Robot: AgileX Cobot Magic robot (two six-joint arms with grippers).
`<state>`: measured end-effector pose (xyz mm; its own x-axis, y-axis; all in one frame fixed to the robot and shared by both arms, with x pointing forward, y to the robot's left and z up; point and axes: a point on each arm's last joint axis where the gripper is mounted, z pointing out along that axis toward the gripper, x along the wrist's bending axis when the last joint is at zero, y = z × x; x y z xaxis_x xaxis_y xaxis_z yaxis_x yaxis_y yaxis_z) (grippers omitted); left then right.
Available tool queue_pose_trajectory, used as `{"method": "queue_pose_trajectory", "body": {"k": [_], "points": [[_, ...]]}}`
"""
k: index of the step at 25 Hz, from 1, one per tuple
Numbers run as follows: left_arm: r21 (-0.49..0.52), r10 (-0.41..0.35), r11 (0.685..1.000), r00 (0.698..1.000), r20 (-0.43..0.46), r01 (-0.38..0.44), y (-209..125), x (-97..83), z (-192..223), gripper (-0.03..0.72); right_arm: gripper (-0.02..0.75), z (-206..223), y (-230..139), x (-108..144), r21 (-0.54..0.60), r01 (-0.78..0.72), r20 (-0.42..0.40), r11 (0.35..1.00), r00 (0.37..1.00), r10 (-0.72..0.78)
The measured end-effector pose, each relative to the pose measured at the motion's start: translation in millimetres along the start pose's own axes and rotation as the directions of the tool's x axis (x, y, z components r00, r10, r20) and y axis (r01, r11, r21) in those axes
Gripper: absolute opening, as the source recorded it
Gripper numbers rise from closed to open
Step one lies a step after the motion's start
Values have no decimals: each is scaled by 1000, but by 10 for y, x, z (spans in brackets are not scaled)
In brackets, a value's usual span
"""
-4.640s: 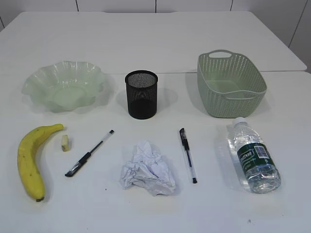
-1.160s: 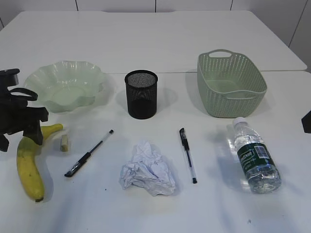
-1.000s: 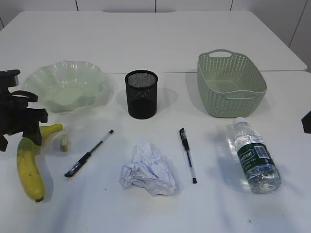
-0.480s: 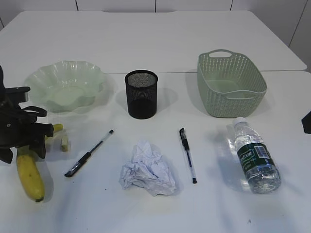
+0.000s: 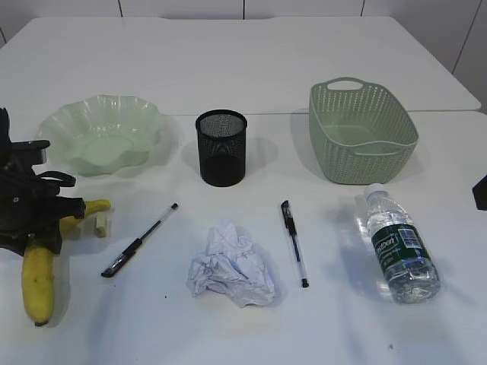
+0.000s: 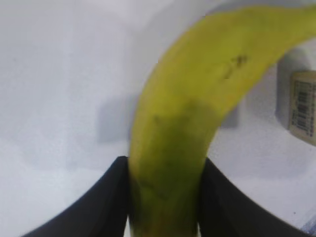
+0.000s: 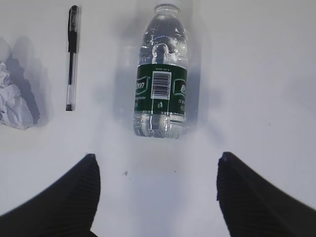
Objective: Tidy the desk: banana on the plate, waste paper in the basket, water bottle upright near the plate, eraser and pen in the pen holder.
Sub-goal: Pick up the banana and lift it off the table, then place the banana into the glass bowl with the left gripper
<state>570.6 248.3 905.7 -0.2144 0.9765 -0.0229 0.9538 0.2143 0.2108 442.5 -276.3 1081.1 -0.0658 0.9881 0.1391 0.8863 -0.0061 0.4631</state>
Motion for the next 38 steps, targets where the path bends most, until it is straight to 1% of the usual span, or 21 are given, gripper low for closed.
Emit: {"method": "queue_pose_trajectory", "body": {"k": [2, 6, 10, 13, 21, 23, 25, 28, 32, 35, 38], "points": [[-2, -2, 1000, 1000, 1, 2, 6, -2, -4, 260, 549, 0, 0, -1, 0, 1, 2, 1000, 1000, -1], [2, -1, 1000, 1000, -2, 1, 4, 0, -5, 259, 549, 0, 0, -1, 0, 1, 2, 1000, 1000, -1], [27, 6, 1000, 1000, -21, -6, -16, 16, -8, 258, 549, 0, 0, -1, 0, 1, 2, 1000, 1000, -1], [20, 17, 1000, 999, -30, -17, -16, 33, -95, 258, 549, 0, 0, -1, 0, 1, 2, 1000, 1000, -1], [-118, 9, 993, 1000, 20, -6, 20, 58, -640, 256, 549, 0, 0, -1, 0, 1, 2, 1000, 1000, -1], [-161, -5, 987, 999, 52, 13, 23, 55, -797, 256, 549, 0, 0, -1, 0, 1, 2, 1000, 1000, -1], [-214, -23, 976, 994, 102, 45, 60, 30, -948, 256, 549, 0, 0, -1, 0, 1, 2, 1000, 1000, -1], [-288, -54, 951, 979, 195, 110, 187, -46, -1167, 256, 549, 0, 0, -1, 0, 1, 2, 1000, 1000, -1], [-366, -81, 909, 945, 318, 201, 423, -172, -1415, 256, 549, 0, 0, -1, 0, 1, 2, 1000, 1000, -1], [-376, -117, 883, 908, 402, 280, 632, -259, -1498, 256, 549, 0, 0, -1, 0, 1, 2, 1000, 1000, -1], [-336, -178, 869, 862, 474, 364, 848, -337, -1433, 256, 549, 0, -1, -1, 1, 1, 1, 1000, 1000, -1]]}}
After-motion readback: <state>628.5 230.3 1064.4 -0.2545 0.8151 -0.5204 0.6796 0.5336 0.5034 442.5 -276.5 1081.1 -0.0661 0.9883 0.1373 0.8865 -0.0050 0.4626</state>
